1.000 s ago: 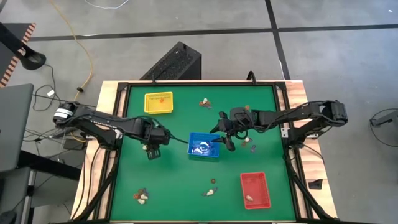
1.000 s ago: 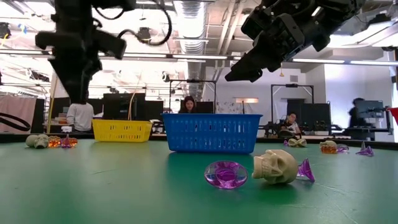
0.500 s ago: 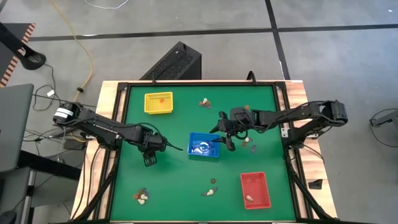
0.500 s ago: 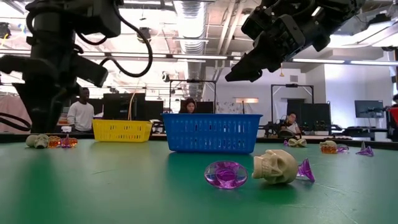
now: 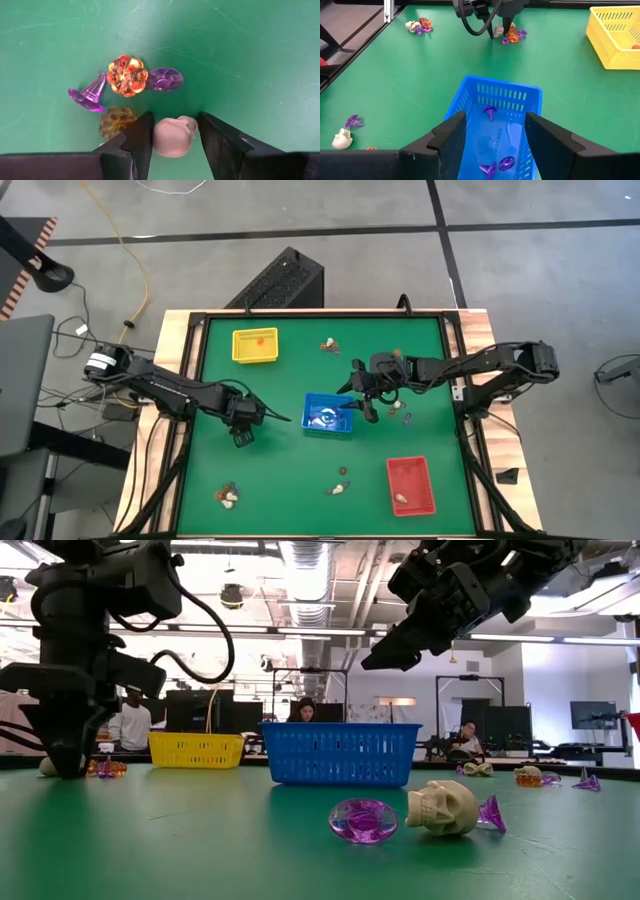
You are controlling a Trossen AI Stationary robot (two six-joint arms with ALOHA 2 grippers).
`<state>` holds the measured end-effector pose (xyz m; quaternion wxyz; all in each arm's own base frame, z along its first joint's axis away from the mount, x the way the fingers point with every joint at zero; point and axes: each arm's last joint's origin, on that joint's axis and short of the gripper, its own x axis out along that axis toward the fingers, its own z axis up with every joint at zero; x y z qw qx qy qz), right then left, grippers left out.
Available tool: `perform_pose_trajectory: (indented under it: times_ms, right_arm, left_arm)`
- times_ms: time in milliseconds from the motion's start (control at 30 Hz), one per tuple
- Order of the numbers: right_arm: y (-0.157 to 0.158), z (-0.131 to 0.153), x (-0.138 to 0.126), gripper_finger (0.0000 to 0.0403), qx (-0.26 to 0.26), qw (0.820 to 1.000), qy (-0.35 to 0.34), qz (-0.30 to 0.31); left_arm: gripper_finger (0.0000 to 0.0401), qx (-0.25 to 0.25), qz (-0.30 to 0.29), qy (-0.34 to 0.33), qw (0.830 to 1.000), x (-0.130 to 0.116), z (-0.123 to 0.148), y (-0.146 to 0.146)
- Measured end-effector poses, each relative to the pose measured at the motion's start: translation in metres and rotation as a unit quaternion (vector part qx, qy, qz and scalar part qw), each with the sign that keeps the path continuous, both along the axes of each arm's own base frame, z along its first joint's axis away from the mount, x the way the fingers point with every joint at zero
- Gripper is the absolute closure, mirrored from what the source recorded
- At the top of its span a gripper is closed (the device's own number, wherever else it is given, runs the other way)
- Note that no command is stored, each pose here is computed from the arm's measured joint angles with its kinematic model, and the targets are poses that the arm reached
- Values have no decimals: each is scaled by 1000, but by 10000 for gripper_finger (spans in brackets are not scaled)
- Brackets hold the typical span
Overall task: Sort Halloween decoration
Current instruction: Put the skull toy into the red bin
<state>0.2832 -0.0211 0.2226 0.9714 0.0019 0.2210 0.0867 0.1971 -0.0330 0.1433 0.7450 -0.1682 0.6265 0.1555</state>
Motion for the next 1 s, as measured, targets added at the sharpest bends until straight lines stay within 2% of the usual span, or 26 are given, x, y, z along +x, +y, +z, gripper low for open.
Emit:
perform_pose_trajectory:
  times_ms: [300,633,767,900,1000]
  right_arm:
    - [0,0,0,168,0,1000,-2,0]
    - [0,1,0,168,0,1000,-4,0]
    - [0,1,0,168,0,1000,-4,0]
    - [0,1,0,168,0,1000,-4,0]
    - [0,1,0,168,0,1000,-4,0]
  left_arm:
    - [258,-11,-2,5,1000,-1,-1,-1]
    - [325,-19,-3,10,1000,-1,-1,-1]
    - [322,-17,-14,8,1000,2,3,-1]
    - [294,-16,-36,11,999,6,12,-3]
    - [294,-15,-53,-5,998,13,21,-4]
